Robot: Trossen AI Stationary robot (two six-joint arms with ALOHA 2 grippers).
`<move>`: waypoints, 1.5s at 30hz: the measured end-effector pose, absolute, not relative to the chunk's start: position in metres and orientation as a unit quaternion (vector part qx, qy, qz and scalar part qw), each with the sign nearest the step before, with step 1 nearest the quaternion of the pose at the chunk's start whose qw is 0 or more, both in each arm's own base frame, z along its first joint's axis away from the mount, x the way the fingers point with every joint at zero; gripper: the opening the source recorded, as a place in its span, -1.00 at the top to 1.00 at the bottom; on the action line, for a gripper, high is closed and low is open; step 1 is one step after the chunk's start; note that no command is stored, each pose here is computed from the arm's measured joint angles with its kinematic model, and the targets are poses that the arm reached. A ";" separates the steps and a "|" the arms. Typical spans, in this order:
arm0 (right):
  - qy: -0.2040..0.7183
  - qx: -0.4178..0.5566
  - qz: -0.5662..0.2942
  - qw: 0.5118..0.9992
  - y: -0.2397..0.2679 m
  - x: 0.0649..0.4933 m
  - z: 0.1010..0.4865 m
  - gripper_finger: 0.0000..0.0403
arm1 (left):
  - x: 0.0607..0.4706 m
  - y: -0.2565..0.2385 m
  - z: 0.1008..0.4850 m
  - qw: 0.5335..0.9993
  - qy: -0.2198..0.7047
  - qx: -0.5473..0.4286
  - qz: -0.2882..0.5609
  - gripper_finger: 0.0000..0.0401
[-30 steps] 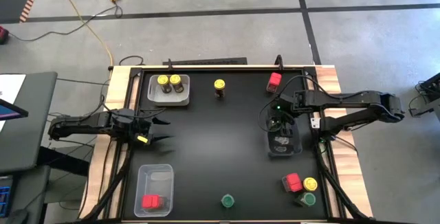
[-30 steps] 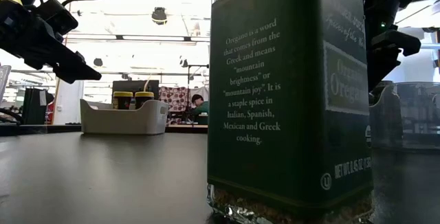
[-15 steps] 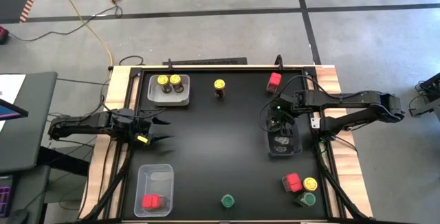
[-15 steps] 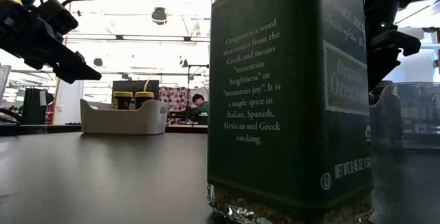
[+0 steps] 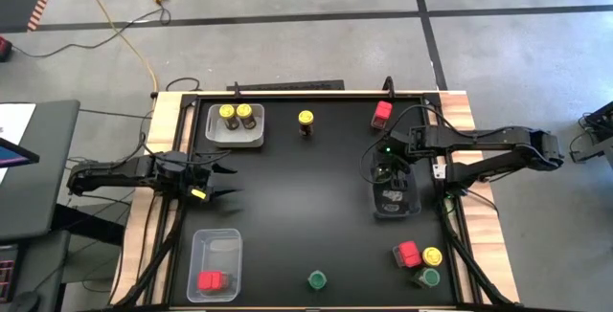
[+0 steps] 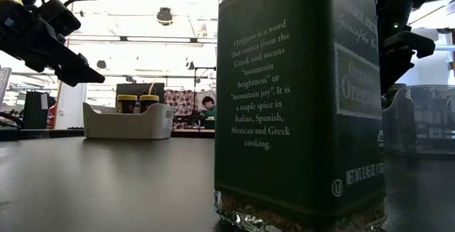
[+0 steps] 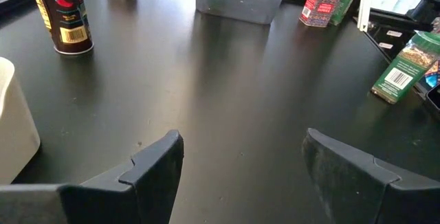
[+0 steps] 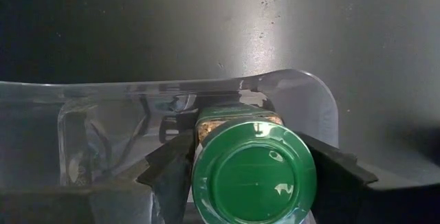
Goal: Sort spices by type
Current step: Put the top green seasoning bottle into the black bin
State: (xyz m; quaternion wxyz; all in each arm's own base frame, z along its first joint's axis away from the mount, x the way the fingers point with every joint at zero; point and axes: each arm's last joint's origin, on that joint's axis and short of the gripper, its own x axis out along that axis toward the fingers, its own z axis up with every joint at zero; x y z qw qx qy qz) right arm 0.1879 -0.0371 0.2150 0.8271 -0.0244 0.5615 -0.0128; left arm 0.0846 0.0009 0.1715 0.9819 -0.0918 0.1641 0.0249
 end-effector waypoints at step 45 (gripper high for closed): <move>0.556 -0.024 -0.014 0.830 -0.037 0.189 0.215 -0.32 | 0.085 0.001 0.172 0.982 0.164 -0.092 0.025 -0.43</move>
